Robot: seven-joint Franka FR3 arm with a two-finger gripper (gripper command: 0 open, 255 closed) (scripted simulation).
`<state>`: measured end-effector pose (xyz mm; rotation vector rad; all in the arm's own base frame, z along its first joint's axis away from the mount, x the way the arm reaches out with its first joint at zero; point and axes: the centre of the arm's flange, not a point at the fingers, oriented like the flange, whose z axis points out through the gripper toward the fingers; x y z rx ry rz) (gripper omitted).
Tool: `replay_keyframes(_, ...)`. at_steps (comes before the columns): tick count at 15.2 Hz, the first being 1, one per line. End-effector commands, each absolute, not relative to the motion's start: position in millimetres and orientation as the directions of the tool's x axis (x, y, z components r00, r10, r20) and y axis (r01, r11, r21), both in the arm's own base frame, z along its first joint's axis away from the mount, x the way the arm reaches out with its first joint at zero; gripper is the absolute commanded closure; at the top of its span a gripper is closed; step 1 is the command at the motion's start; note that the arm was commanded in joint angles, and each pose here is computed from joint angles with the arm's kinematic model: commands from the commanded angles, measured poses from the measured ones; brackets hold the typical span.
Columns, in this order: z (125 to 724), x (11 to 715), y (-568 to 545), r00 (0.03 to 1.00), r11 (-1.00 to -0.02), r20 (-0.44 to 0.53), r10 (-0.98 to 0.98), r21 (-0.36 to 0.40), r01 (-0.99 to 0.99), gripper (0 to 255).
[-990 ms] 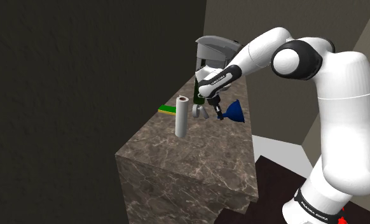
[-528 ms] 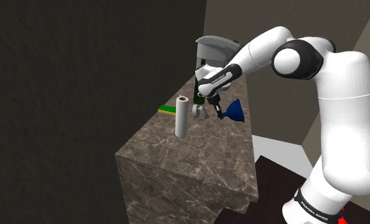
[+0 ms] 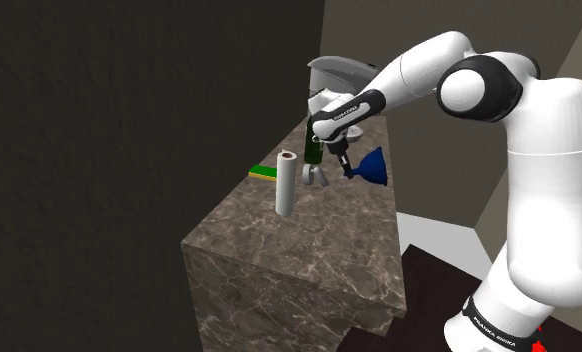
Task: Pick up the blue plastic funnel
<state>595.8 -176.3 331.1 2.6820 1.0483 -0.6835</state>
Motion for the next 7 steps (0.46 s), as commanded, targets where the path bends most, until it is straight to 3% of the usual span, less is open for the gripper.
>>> replay_keyframes(1, 343, 595, -177, 0.645, -0.735, -0.479, 0.595, 0.002, 0.678, 255)
replay_keyframes(7, 365, 595, -177, 0.645, -0.735, -0.479, 0.595, 0.002, 0.678, 255)
